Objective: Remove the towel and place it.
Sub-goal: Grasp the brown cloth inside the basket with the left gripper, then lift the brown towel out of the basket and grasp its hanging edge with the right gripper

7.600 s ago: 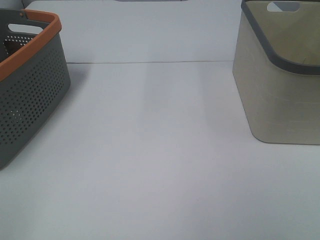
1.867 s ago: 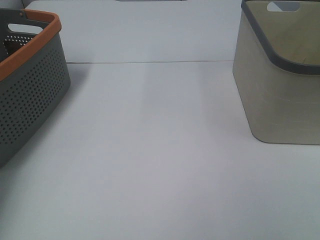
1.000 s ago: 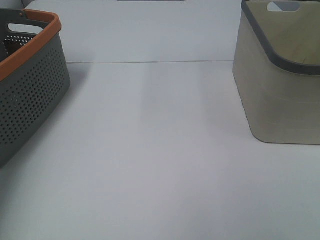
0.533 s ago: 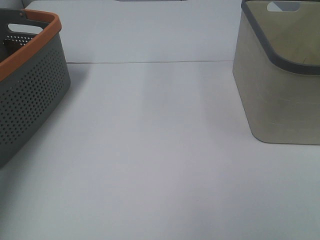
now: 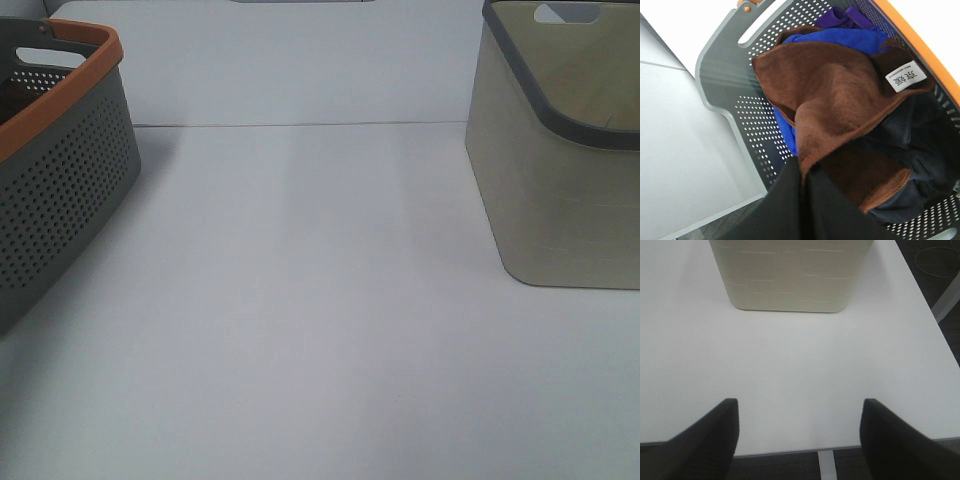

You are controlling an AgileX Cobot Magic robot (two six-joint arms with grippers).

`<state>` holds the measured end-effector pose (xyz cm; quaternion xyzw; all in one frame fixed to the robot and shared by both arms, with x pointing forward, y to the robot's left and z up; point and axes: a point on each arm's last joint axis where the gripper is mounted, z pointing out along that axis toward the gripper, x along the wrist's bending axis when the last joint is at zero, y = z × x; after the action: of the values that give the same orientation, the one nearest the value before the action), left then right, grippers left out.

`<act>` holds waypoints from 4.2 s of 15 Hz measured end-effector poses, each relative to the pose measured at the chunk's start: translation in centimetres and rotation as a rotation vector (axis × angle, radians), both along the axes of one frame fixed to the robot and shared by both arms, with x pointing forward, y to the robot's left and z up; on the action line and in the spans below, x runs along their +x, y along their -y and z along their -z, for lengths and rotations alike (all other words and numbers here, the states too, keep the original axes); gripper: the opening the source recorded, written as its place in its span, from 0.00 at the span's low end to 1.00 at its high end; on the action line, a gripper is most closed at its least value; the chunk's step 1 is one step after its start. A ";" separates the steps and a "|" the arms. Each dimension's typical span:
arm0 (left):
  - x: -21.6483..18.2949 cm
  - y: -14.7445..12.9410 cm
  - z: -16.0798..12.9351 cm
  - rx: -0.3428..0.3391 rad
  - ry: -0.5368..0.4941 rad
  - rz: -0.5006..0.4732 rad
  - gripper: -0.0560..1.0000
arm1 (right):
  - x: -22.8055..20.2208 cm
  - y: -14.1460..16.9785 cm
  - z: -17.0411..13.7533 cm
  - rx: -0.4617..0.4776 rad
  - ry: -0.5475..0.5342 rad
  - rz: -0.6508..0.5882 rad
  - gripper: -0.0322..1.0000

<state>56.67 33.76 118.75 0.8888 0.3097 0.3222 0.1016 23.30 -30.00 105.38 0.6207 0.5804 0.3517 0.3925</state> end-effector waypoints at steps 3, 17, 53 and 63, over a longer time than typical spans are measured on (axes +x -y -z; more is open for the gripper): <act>-1.6 0.2 -1.9 0.006 0.065 0.000 0.05 | 0.0 0.0 0.0 0.000 0.000 0.000 0.61; -4.6 3.5 -6.2 -0.214 0.300 0.157 0.05 | 0.0 0.0 0.0 0.000 0.000 0.000 0.61; -0.6 25.8 -3.4 -0.252 0.289 0.810 0.05 | 12.3 -4.5 -3.5 0.182 0.041 -0.600 0.61; -0.2 26.0 -4.1 -0.285 0.376 0.786 0.05 | 22.4 -4.8 1.1 0.250 0.106 -0.743 0.61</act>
<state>56.47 7.81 122.88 0.8420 -0.0335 0.3691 0.3920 45.72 -25.16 104.32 0.3925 0.6973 0.5691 0.1893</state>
